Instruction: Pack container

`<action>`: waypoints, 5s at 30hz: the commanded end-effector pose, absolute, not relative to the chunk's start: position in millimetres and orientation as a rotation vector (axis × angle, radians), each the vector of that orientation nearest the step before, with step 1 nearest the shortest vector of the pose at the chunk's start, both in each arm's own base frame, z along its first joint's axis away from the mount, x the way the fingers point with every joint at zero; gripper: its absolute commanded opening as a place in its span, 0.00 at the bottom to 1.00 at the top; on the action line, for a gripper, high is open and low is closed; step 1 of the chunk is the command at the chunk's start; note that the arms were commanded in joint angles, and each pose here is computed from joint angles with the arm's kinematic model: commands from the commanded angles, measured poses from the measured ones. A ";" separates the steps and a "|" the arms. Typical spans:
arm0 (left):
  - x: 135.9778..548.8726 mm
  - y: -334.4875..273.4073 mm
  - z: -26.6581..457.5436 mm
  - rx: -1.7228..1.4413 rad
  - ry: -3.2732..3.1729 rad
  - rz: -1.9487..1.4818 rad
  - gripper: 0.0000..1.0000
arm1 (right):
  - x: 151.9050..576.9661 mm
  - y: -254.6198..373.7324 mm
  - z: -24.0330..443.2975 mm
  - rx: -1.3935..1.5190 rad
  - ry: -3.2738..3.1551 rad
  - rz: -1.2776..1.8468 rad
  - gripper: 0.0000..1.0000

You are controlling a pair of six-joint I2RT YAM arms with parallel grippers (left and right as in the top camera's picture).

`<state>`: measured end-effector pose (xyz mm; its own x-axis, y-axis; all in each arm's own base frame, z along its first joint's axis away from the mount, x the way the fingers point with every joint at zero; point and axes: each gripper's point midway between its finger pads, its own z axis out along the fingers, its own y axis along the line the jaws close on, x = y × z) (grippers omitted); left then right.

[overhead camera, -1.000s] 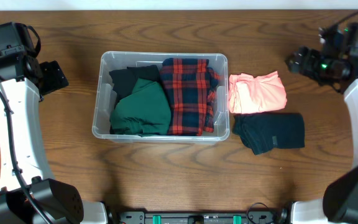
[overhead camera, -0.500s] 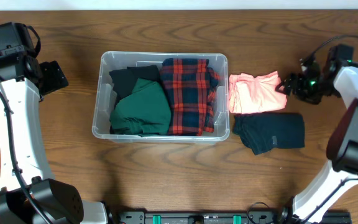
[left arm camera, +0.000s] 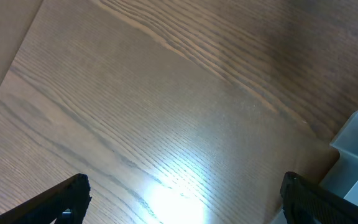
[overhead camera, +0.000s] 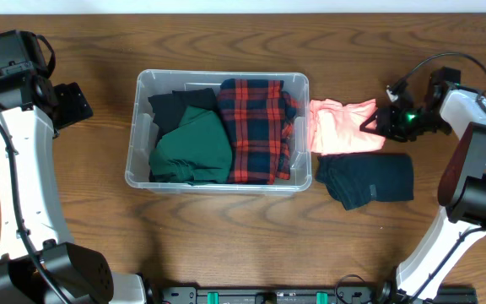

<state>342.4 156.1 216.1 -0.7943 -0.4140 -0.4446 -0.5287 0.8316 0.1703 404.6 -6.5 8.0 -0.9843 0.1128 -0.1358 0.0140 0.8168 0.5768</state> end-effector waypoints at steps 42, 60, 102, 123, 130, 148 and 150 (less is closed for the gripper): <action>341.1 158.9 224.9 -0.708 2.595 0.419 0.98 | 405.7 267.9 219.0 -0.418 2.296 0.925 0.01; 341.2 158.9 224.9 -0.708 2.595 0.419 0.98 | 422.6 198.2 104.1 -0.270 2.614 0.260 0.03; 341.2 158.9 224.9 -0.708 2.595 0.419 0.98 | 416.5 319.6 96.5 -0.650 2.398 0.661 0.34; 341.2 158.9 224.9 -0.708 2.595 0.419 0.98 | 369.8 72.1 246.3 -0.032 2.473 0.470 0.82; 341.1 159.0 224.9 -0.708 2.595 0.419 0.98 | 341.8 -10.6 195.3 0.340 2.682 0.364 0.88; 341.1 158.9 224.9 -0.708 2.595 0.419 0.98 | 306.3 -80.5 58.6 0.623 2.884 0.777 0.94; 341.1 158.9 224.9 -0.708 2.595 0.419 0.98 | 307.5 -77.2 45.9 0.618 2.902 0.819 0.91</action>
<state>342.4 156.1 216.1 -0.7943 -0.4140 -0.4446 -0.5287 0.8316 0.1703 304.4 -87.8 55.6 -0.8935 0.4474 0.0388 0.4162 0.7927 0.4453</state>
